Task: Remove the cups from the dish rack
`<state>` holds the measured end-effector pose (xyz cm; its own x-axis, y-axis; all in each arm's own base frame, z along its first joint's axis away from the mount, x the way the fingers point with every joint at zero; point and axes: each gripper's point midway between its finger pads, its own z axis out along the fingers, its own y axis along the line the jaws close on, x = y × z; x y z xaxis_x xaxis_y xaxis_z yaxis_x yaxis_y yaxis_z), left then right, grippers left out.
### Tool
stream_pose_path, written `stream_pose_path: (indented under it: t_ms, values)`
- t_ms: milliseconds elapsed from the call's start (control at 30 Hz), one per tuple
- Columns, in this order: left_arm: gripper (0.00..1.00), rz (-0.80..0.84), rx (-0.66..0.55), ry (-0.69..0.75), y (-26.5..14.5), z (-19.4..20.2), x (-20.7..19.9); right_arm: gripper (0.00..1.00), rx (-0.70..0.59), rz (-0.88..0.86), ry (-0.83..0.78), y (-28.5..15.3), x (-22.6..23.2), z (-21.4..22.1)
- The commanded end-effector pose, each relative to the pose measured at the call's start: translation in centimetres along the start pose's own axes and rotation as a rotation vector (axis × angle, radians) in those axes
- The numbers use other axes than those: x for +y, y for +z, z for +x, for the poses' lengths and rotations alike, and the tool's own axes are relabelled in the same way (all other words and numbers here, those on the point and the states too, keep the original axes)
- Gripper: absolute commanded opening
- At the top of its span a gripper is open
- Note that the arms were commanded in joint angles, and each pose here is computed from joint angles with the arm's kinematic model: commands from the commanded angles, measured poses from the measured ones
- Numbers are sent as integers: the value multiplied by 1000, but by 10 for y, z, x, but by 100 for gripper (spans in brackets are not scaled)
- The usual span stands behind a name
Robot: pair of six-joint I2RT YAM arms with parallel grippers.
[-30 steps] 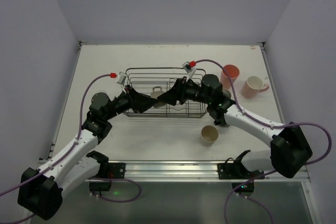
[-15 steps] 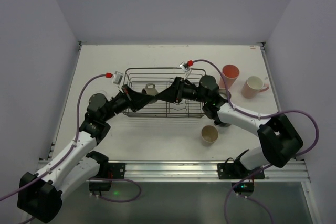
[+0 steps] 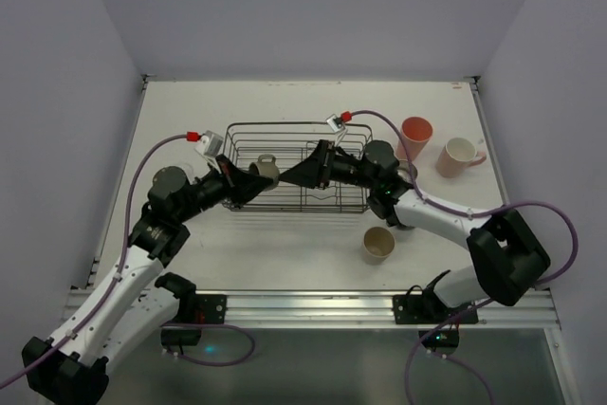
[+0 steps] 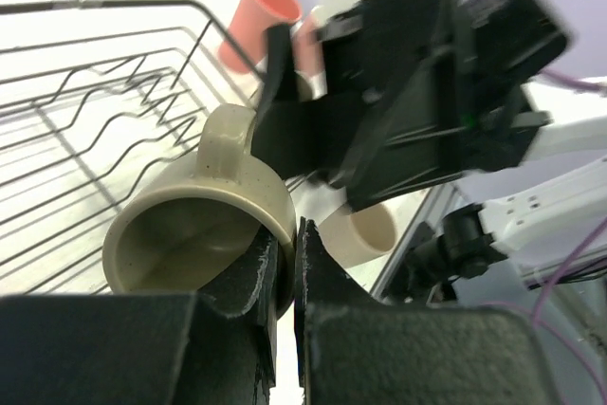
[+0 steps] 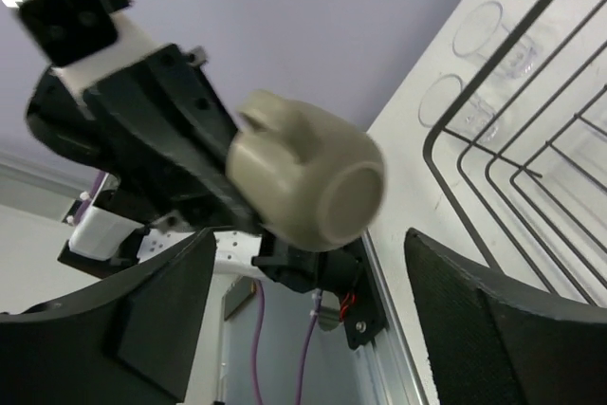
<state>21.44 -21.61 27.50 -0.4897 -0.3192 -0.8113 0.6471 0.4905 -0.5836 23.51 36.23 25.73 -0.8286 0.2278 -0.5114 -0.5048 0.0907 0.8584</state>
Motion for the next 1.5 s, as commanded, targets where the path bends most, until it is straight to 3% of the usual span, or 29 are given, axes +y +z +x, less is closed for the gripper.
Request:
stream_pose_path:
  t_ms: [0, 167, 367, 600, 900, 1100, 1400, 1467]
  values:
    - [0, -75, 124, 75, -11, 20, 12, 84, -94, -58, -153, -17, 42, -22]
    - [0, -107, 245, 105, -26, 38, 16, 97, -126, 67, -255, -39, 32, -26]
    - [0, -62, 373, 130, -40, 57, 3, 98, -209, 300, -405, -73, 27, -46]
    - [0, -199, 599, 64, -52, 108, 13, 99, -248, 508, -514, -109, 22, -63]
    - [0, -419, 590, 42, -37, 161, 41, 99, -264, 551, -527, -119, 16, -62]
    - [0, -535, 546, 88, -27, 170, 71, 99, -279, 576, -534, -126, 12, -62]
    - [0, -649, 598, 174, -28, 191, 97, 99, -301, 621, -555, -135, 5, -64]
    - [5, -677, 617, 184, -32, 197, 104, 99, -302, 632, -559, -136, 3, -65]
